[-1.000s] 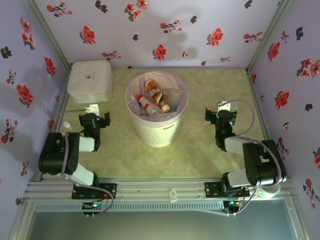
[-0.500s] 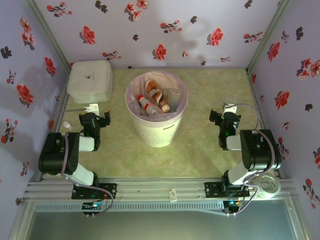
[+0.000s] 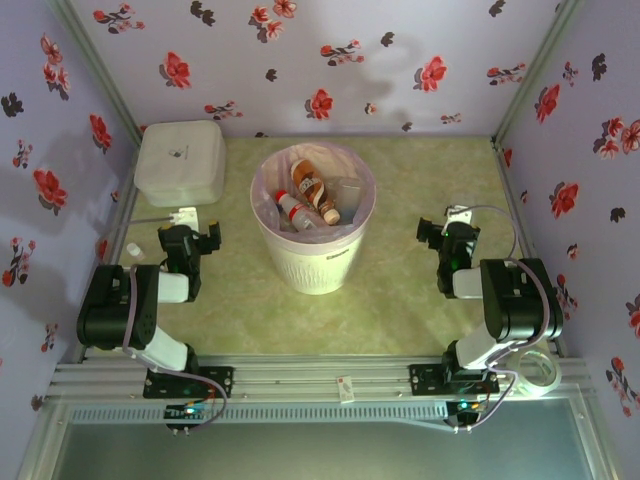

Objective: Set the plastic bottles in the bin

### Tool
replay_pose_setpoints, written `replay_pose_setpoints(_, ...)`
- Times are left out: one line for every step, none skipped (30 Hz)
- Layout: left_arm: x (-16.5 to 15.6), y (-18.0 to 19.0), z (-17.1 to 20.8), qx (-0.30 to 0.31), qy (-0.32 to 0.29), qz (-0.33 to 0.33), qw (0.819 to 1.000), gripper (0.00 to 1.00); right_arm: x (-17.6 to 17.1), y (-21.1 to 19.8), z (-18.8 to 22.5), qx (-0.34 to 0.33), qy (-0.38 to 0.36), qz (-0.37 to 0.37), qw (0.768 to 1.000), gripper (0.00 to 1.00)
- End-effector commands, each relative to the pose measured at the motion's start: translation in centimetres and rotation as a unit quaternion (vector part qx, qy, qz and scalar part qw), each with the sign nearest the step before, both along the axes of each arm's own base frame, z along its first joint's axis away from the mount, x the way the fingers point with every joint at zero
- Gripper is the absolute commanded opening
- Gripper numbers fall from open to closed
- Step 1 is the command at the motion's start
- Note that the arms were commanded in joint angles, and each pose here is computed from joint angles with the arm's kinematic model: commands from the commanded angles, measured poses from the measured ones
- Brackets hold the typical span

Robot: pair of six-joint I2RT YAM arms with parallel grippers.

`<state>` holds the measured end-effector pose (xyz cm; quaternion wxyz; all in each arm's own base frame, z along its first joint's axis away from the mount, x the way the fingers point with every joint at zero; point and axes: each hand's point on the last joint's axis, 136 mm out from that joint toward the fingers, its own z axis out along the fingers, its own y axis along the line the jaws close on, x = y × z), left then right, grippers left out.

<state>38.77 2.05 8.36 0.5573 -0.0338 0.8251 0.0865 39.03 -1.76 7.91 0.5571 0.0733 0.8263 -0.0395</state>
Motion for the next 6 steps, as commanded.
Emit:
replay_pose_setpoints(0.81,0.18,1.36,-0.004,-0.024,0.002,1.000,1.00,0.67,-0.12,0.74,0.008,-0.009,-0.002,1.000,0.99)
replay_pose_setpoints(0.81,0.17,1.36,-0.004,-0.024,0.002,1.000,1.00,0.62,-0.07,0.67,0.008,-0.008,-0.001,1.000,0.99)
replay_pose_setpoints(0.80,0.20,1.35,-0.004,-0.024,0.003,1.000,1.00,0.60,-0.12,0.71,0.008,-0.009,-0.002,1.000,0.99)
replay_pose_setpoints(0.80,0.22,1.36,-0.003,-0.024,0.003,1.000,1.00,0.53,-0.18,0.73,0.007,-0.010,-0.003,1.000,0.99)
replay_pose_setpoints(0.81,0.17,1.35,-0.004,-0.025,0.002,1.000,1.00,0.50,-0.21,0.73,0.006,-0.011,-0.003,1.000,0.99)
replay_pose_setpoints(0.78,0.18,1.35,-0.003,-0.025,0.002,1.000,1.00,0.52,-0.15,0.77,0.006,-0.012,-0.002,1.000,0.99)
